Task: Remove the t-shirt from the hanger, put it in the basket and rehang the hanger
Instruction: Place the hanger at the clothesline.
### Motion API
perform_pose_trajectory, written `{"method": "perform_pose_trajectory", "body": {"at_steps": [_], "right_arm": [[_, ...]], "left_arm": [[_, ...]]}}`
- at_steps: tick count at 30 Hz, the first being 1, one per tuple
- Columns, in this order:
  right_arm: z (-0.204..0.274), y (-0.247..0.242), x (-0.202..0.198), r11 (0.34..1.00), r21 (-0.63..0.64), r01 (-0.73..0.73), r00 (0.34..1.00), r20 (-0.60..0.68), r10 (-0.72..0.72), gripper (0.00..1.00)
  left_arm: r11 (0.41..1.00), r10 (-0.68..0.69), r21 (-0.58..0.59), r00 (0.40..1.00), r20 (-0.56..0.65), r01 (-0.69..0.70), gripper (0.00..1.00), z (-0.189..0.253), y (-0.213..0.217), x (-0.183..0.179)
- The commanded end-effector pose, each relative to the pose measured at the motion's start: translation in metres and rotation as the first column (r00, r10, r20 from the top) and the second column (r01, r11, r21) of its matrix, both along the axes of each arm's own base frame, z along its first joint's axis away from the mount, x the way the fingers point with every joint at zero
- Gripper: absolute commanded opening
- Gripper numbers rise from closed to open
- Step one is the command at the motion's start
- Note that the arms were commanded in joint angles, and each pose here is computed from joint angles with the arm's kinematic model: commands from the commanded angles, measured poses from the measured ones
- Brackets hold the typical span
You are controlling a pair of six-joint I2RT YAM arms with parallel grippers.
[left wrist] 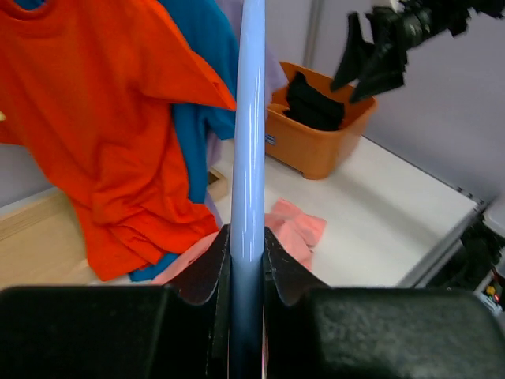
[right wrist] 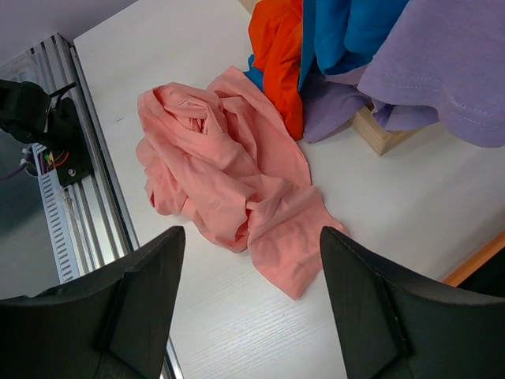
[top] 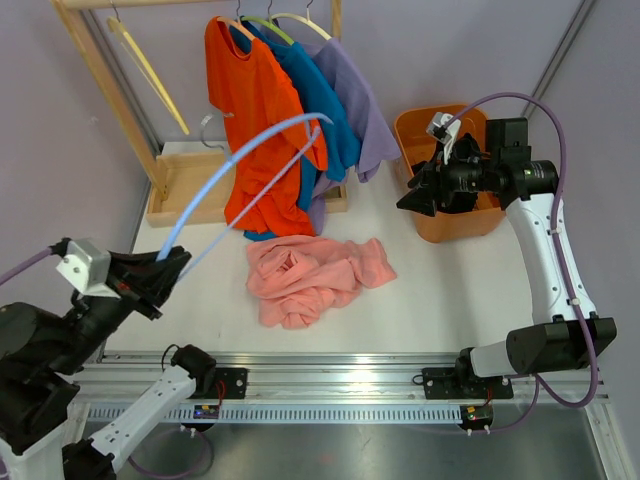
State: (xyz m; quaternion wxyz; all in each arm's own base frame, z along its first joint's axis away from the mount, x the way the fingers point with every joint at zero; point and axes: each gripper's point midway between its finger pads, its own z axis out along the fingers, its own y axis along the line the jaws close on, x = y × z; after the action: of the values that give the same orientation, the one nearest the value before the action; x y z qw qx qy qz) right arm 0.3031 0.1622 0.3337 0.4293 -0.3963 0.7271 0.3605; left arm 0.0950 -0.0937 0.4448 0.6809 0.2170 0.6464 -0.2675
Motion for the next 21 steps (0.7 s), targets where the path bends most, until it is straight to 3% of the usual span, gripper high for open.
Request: {"method": "perform_pose_trajectory", "body": {"at_steps": [1, 6, 12, 21], "right_arm": [[0.002, -0.004, 0.009, 0.999, 0.01, 0.039, 0.999, 0.009, -0.039, 0.76], [-0.004, -0.007, 0.011, 0.998, 0.005, 0.057, 0.998, -0.006, -0.057, 0.76], [-0.011, -0.011, 0.011, 0.997, -0.003, 0.075, 0.997, -0.017, -0.075, 0.76], [-0.014, -0.011, 0.016, 0.996, 0.009, 0.084, 0.996, -0.036, -0.083, 0.76]], "left_arm": [[0.964, 0.244, -0.123, 0.969, 0.043, -0.237, 0.0, 0.045, 0.035, 0.023], [0.927, 0.347, -0.151, 0.938, 0.005, -0.342, 0.0, 0.06, 0.042, 0.05], [0.806, 0.573, -0.172, 0.819, -0.008, -0.566, 0.0, 0.072, 0.079, 0.074], [0.743, 0.659, -0.12, 0.751, -0.043, -0.659, 0.0, 0.066, 0.06, 0.144]]}}
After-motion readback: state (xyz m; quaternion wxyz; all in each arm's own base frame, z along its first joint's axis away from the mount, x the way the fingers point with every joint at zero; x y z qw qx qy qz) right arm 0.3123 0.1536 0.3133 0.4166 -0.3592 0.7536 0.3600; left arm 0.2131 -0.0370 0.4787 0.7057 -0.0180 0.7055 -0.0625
